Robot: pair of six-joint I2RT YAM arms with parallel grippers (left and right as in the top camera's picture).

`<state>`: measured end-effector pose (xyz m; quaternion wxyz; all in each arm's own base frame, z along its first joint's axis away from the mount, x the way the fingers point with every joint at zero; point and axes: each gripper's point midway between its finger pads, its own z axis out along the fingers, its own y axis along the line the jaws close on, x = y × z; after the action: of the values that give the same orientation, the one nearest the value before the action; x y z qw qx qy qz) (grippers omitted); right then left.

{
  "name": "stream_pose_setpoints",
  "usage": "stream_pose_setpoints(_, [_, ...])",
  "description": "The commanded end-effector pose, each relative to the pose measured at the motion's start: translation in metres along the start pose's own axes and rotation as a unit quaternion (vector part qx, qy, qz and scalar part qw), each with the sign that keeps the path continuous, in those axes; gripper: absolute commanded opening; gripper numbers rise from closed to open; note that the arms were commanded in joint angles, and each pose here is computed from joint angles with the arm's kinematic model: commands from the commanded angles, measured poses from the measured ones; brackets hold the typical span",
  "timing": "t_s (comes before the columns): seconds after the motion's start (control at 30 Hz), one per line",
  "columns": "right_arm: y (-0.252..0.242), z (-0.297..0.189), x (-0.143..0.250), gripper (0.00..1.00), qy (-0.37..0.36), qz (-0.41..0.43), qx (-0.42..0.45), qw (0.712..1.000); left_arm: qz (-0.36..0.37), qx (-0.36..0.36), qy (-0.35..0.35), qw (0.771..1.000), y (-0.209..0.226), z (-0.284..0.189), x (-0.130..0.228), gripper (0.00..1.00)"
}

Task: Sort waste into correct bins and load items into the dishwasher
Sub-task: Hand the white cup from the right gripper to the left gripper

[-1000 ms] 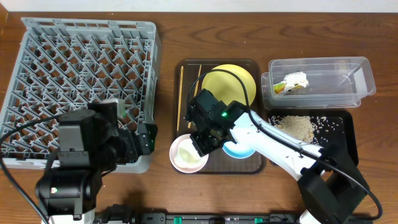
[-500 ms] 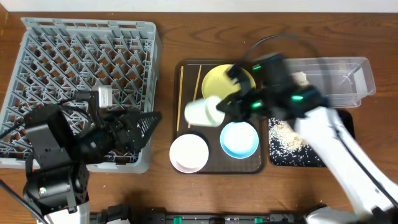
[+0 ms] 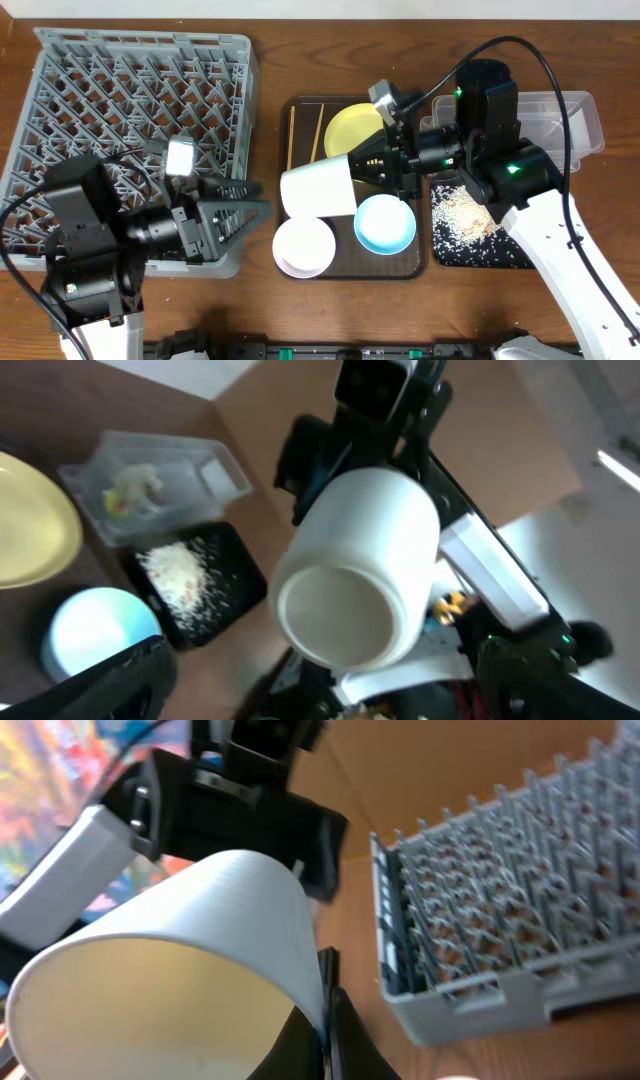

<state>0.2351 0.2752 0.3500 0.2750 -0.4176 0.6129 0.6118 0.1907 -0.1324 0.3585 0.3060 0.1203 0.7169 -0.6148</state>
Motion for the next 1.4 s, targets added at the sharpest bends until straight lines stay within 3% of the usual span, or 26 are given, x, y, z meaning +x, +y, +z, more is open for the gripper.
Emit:
stream_pose_setpoints(0.0, [0.023, 0.011, 0.000, 0.01, 0.013, 0.001, -0.055, 0.998, 0.008, 0.029, 0.018, 0.999, -0.017, 0.004, 0.004, 0.98])
stream_pose_setpoints(0.27, [0.023, 0.040, 0.008, 0.01, 0.028, -0.002, -0.031, 0.999, 0.012, 0.043, 0.038, 0.998, -0.023, 0.010, 0.011, 1.00])
stream_pose_setpoints(0.63, [-0.001, 0.047, 0.004, 0.01, 0.018, -0.009, 0.043, 0.999, 0.013, 0.060, 0.061, 0.996, -0.030, 0.017, 0.020, 0.91])
stream_pose_setpoints(0.87, [0.000, 0.047, 0.001, 0.01, 0.014, -0.019, 0.042, 0.999, 0.014, 0.065, 0.068, 0.995, -0.032, 0.019, 0.023, 0.76])
stream_pose_setpoints(1.07, [0.001, 0.047, 0.002, 0.01, 0.015, -0.016, 0.038, 0.999, 0.015, 0.036, 0.058, 0.998, -0.022, 0.020, 0.019, 0.57])
stream_pose_setpoints(1.17, [0.002, 0.047, 0.002, 0.02, 0.015, -0.016, 0.036, 0.999, 0.017, 0.003, 0.048, 0.999, -0.011, 0.021, 0.015, 0.57])
stream_pose_setpoints(1.23, [0.002, 0.047, 0.002, 0.08, 0.015, -0.016, 0.036, 0.999, 0.017, -0.016, 0.041, 0.999, -0.004, 0.021, 0.013, 0.57])
stream_pose_setpoints(1.37, [-0.003, 0.041, -0.001, 0.43, 0.010, -0.016, 0.045, 0.999, 0.015, -0.071, 0.025, 0.997, 0.015, 0.020, 0.008, 0.57])
